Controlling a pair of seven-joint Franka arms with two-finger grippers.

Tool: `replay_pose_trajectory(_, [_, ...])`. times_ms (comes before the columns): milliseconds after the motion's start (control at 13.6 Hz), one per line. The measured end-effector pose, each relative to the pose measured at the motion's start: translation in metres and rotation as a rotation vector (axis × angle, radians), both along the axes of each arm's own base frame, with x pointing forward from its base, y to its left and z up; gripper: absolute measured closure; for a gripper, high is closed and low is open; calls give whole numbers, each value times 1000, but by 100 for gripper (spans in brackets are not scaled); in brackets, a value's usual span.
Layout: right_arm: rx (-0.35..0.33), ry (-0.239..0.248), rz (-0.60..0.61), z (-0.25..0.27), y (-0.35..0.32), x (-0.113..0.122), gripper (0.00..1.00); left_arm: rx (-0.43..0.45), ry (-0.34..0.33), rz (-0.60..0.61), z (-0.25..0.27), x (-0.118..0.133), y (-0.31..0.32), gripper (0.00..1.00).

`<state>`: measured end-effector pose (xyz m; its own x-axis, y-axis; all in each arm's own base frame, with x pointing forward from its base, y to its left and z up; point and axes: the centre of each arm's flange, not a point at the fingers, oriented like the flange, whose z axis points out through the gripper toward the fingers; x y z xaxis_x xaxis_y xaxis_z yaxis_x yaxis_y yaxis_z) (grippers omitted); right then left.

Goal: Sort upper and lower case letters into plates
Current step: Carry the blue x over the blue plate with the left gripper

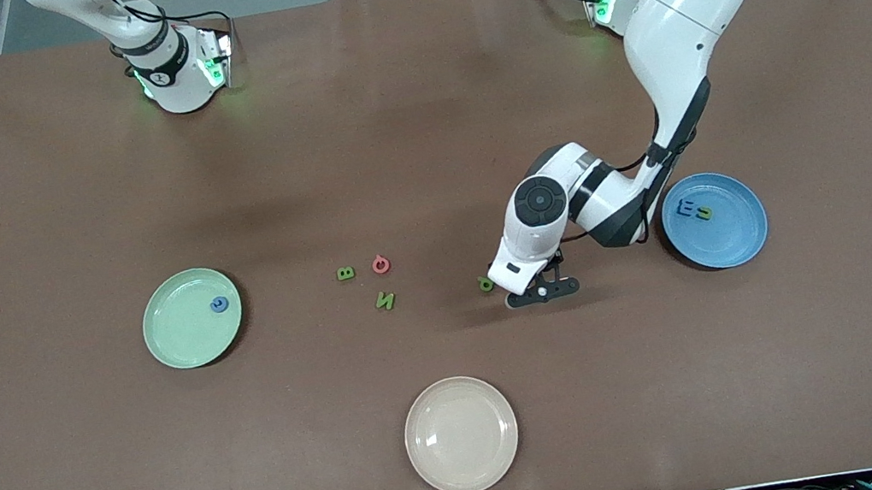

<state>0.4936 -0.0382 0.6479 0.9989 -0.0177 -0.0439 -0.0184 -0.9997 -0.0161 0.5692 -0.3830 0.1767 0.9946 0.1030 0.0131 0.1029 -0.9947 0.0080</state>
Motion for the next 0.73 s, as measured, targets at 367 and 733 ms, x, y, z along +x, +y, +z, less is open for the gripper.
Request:
replay_pose_trajectory(367, [0, 1, 0, -1, 0, 0, 0, -1, -2, 43, 1, 3, 2, 74])
replay_pose_trajectory(733, [0, 2, -2, -1, -1, 0, 0, 32, 14, 86, 18, 19, 26, 74])
